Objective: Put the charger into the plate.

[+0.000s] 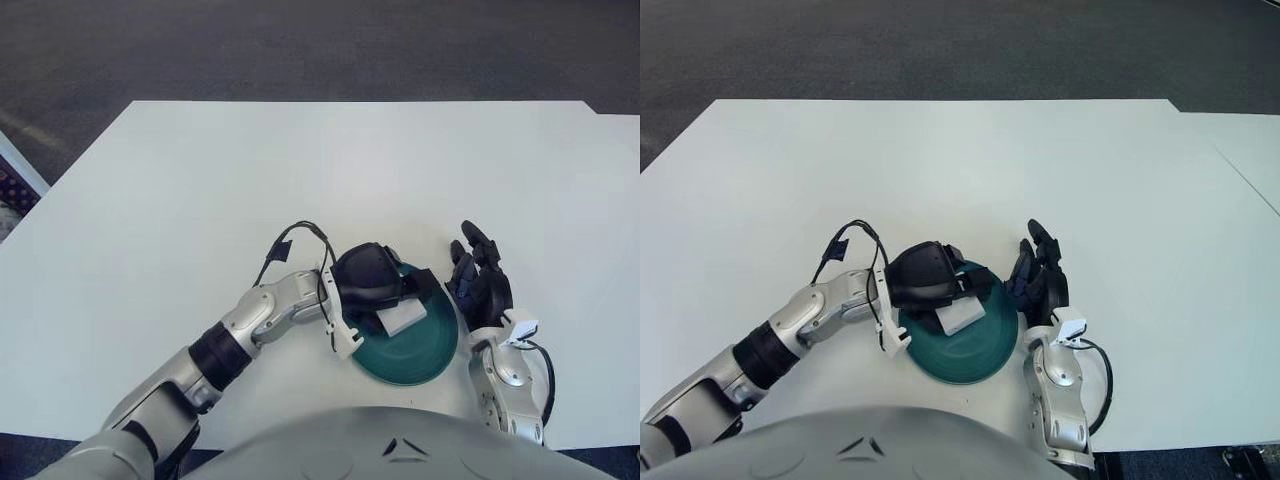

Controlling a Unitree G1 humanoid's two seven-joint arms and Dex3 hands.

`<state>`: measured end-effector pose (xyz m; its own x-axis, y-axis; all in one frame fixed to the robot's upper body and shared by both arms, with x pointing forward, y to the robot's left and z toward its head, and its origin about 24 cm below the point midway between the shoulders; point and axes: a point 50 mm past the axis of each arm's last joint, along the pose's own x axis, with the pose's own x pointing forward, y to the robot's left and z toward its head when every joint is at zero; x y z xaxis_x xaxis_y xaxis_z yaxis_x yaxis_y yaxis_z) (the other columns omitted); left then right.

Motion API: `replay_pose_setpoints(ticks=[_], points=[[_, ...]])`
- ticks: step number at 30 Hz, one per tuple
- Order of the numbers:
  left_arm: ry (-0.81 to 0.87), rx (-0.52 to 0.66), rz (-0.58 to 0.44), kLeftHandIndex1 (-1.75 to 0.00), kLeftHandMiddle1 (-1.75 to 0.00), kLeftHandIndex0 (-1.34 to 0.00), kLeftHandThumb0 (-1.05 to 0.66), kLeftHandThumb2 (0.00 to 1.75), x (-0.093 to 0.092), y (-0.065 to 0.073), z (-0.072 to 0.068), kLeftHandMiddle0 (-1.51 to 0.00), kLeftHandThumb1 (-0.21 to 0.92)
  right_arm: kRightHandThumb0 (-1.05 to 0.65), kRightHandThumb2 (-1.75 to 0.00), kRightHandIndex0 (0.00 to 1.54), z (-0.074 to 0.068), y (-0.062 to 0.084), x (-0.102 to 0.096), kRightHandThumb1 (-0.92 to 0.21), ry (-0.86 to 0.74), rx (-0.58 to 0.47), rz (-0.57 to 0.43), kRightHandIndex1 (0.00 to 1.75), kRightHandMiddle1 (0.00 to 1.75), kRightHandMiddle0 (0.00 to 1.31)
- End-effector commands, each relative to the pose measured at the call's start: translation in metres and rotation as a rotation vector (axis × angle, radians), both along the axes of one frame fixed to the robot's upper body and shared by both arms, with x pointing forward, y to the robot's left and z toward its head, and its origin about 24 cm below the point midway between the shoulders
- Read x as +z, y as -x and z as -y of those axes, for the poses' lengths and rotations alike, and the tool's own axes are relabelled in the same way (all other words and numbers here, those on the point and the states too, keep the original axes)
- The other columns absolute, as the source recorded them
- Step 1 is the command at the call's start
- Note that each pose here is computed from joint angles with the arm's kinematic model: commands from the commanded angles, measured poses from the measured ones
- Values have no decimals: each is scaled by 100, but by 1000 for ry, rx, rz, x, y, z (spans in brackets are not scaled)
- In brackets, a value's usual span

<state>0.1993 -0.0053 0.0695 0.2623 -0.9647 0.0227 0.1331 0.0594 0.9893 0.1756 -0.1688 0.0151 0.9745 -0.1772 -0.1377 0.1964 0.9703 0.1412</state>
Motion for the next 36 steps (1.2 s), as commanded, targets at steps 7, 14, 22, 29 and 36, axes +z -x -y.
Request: replay_pose_setpoints(ticks=[7,14,22,29,36], points=[[25,14,14,-175,-175,-57,-46,124,-3,-9,-2,-114,37,-80,-89,15,2,10,-21,-92,15,5,-130,1,45,0],[84,55,34,-159,-175,-36,-55,69,1,-12,-8,-90,73,-74,-90,18,2,9,-27,-92,2,-18,-125,2,45,0],[32,89,50,-128,-142,-8,-89,64,2,-12,-10,-31,91,-68,-89,22,-1,6,-32,-92,-107,-50,-83,2,52,0],[15,108,35,-91,-53,-1,-96,80,8,-16,-14,-32,92,-67,-89,25,0,2,-30,-92,-63,-49,-29,3,58,0],[59,122,4,-73,-19,0,-97,84,12,-16,-17,-33,92,-71,-91,27,2,3,-28,-92,124,-19,-10,2,52,0]])
